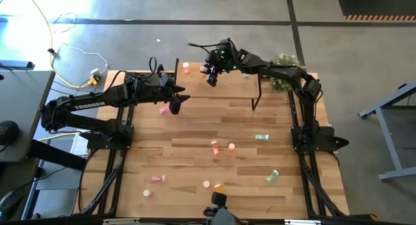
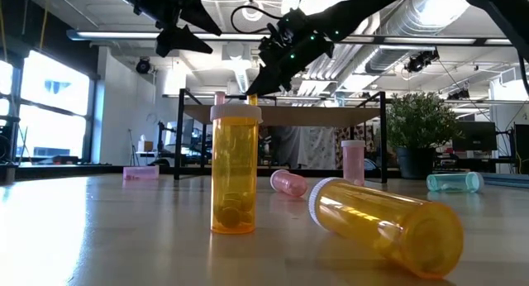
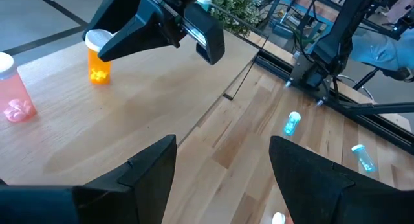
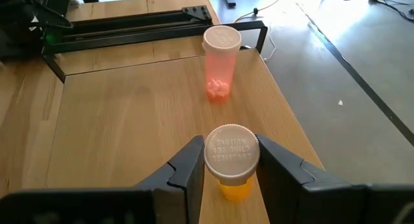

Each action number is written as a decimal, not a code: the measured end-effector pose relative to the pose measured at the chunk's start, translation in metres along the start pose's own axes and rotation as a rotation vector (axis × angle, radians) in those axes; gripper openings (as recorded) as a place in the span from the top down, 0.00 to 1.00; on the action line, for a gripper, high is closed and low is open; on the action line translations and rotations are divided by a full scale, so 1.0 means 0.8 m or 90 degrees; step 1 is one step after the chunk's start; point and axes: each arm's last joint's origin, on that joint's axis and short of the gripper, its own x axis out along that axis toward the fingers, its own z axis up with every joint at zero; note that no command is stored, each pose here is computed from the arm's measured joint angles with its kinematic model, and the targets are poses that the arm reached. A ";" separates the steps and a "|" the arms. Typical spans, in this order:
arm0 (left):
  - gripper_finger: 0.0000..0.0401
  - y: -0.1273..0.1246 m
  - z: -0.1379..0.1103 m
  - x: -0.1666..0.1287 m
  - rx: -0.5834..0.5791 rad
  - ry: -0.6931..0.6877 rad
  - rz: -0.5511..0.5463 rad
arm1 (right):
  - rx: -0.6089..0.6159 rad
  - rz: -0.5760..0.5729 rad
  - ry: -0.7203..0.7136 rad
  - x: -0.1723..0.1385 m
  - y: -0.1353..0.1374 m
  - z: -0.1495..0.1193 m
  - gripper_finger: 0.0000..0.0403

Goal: Pick and place medicine bottles onto shelf by color
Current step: Put the top orange pill bottle on the shelf, then put the middle purple pill bottle on the shelf

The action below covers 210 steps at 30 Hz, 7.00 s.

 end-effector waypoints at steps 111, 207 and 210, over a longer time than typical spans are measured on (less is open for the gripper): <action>0.45 -0.160 -0.325 -0.058 0.270 0.638 -0.128 | 0.079 0.085 0.196 -0.219 0.203 0.131 0.52; 0.77 -0.142 -0.069 0.007 0.097 -0.298 -0.290 | -0.004 0.338 0.090 -0.167 0.276 0.148 0.53; 0.77 -0.142 -0.069 0.007 0.097 -0.299 -0.289 | -0.004 0.339 0.091 -0.165 0.277 0.148 0.56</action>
